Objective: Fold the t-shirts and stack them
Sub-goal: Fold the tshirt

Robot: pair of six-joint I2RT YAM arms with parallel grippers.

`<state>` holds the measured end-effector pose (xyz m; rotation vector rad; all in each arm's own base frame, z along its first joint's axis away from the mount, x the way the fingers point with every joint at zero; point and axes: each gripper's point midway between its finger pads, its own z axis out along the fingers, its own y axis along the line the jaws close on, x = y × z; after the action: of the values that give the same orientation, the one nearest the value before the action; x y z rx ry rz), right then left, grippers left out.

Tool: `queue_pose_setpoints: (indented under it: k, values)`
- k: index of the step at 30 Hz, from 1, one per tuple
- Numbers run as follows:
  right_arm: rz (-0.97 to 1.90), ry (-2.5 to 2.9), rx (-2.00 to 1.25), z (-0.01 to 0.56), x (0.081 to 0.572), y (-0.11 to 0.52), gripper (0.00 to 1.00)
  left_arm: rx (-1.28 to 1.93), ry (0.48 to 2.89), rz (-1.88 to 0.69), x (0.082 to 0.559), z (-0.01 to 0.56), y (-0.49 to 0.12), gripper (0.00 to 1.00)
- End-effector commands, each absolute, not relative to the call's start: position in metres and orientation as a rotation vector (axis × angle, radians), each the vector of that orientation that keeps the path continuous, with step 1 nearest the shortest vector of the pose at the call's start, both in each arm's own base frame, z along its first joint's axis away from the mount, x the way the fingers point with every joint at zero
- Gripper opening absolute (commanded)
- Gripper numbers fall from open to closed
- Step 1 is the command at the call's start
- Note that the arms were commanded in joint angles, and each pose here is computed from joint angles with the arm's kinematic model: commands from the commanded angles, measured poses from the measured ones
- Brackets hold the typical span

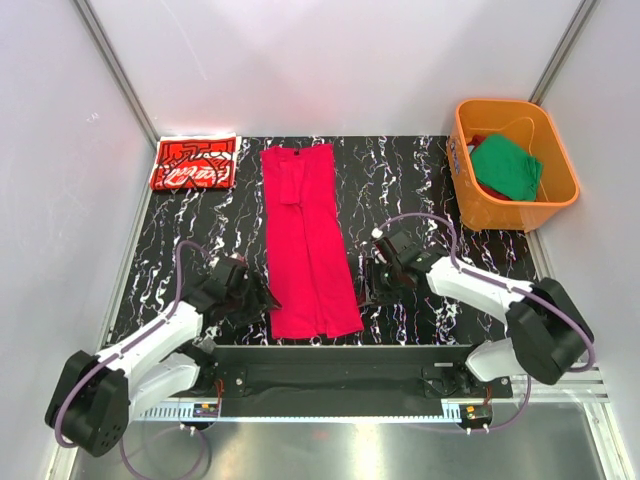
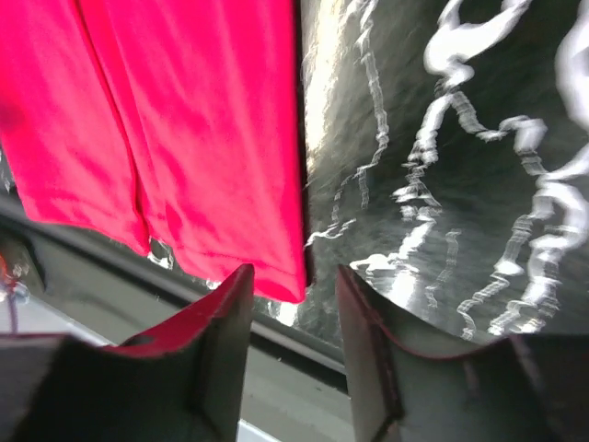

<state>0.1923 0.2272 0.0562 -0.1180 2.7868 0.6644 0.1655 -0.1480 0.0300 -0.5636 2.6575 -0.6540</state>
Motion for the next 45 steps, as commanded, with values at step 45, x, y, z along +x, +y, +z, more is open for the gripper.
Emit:
queue_pose_setpoints:
  k: [45]
  values:
    - [0.919, 2.945, -0.093, -0.002, 0.136, 0.236, 0.4, -0.684, 2.74, -0.304, 0.092, -0.004, -0.132, 0.57]
